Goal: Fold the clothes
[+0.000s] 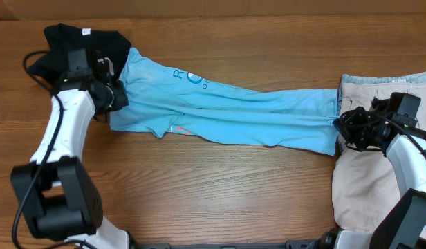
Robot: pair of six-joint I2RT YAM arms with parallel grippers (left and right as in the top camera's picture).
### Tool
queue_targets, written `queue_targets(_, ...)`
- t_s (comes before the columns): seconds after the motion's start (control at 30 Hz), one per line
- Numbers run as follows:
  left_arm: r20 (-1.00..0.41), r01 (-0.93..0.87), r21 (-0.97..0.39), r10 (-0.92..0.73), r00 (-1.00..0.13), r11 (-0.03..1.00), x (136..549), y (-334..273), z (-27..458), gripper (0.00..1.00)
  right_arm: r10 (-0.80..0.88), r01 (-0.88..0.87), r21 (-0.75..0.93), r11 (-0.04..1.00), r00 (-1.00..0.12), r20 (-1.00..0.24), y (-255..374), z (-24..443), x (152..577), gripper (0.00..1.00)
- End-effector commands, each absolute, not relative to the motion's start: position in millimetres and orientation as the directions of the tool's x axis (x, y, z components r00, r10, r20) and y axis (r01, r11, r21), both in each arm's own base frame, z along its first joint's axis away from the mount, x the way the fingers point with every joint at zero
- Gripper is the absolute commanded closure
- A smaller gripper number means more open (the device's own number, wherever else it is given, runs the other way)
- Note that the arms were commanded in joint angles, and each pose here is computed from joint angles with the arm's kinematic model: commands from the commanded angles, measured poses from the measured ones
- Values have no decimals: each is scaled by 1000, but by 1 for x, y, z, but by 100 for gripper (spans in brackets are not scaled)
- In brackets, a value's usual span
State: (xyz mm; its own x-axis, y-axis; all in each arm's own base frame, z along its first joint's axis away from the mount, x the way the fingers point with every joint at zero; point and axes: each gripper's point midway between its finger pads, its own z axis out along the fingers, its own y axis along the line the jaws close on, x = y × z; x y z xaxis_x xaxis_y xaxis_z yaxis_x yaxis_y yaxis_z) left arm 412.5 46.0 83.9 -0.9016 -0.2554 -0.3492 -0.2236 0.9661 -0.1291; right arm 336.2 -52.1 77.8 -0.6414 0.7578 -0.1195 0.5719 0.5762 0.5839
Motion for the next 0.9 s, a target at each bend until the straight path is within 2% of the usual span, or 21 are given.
queue_targets(0.0, -321, -197, -127, -228, -919, 972, 414, 41, 68, 96, 759, 569, 572, 591, -632, -156, -59, 83, 342, 93)
queue_targets(0.17, -365, -189, -134, -226, -903, 973, 426, 42, 71, 96, 764, 583, 554, 595, -624, -164, -63, 81, 341, 92)
queue_targets(0.5, -482, -117, -231, -218, -849, 966, 459, 29, 95, 96, 795, 655, 483, 582, -584, -167, -76, 72, 333, 92)
queue_targets(0.87, -532, -120, -227, -227, -816, 966, 472, 33, 101, 95, 798, 667, 463, 583, -575, -177, -80, 71, 331, 88)
